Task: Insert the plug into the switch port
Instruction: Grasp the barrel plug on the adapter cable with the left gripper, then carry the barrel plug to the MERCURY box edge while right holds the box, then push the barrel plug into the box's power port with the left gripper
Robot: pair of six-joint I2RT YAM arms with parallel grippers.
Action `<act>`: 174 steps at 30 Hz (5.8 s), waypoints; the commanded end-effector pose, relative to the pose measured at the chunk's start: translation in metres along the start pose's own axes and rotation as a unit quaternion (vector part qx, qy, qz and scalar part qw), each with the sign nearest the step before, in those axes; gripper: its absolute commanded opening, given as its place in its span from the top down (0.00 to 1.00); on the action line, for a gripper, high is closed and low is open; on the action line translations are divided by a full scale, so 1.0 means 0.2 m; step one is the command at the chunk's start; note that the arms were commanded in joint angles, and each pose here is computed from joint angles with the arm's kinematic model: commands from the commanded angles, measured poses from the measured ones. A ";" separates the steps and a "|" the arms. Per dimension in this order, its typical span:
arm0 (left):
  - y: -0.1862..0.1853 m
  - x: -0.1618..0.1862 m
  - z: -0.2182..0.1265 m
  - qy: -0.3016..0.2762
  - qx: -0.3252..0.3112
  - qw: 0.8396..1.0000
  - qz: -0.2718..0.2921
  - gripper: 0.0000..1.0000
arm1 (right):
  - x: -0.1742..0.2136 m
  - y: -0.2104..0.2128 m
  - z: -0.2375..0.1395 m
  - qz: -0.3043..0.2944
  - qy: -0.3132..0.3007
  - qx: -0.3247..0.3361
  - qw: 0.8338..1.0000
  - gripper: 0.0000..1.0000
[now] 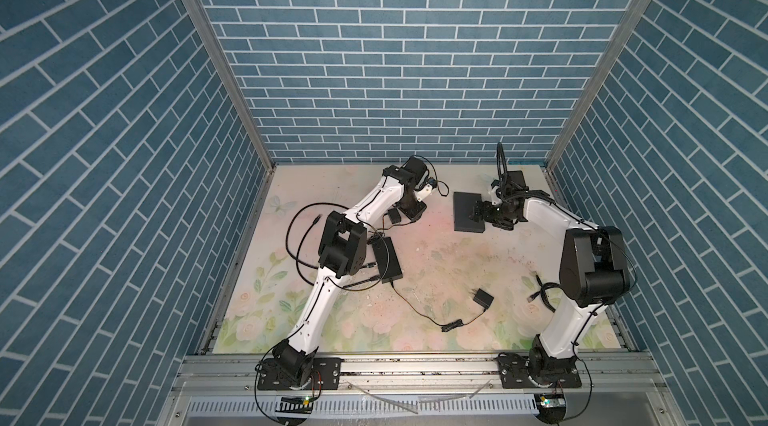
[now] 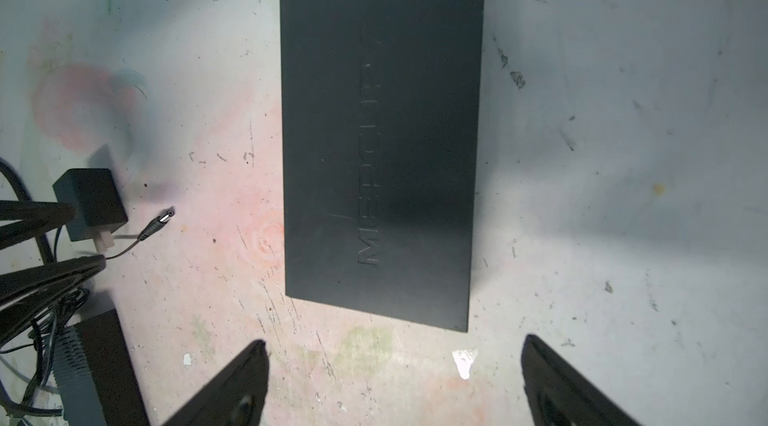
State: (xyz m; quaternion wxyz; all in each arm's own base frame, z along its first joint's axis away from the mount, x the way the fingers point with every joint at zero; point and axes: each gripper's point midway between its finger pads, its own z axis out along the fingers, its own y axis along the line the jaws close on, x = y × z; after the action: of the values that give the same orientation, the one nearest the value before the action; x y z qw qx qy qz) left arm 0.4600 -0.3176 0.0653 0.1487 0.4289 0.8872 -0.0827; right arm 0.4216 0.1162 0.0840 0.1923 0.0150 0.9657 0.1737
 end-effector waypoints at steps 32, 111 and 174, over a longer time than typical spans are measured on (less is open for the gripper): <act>-0.23 -0.03 -0.18 -0.049 0.074 0.992 0.084 1.00 | -0.19 0.03 0.07 -0.067 0.025 0.049 0.996 0.01; -0.54 -0.13 0.31 -0.030 0.115 0.987 0.107 0.98 | 0.21 0.14 0.36 -0.080 0.142 -0.135 0.977 0.14; -0.59 -0.12 0.24 -0.037 0.102 0.960 0.259 0.98 | 0.41 0.42 0.25 -0.141 0.148 -0.239 0.949 0.18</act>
State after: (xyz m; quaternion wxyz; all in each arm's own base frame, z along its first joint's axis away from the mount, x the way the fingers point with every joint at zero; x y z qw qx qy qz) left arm 0.3920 -0.3896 0.0287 0.1174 0.6540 0.7367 -0.1256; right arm 0.4184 0.1791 0.0429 0.1460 -0.1523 0.9262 0.3124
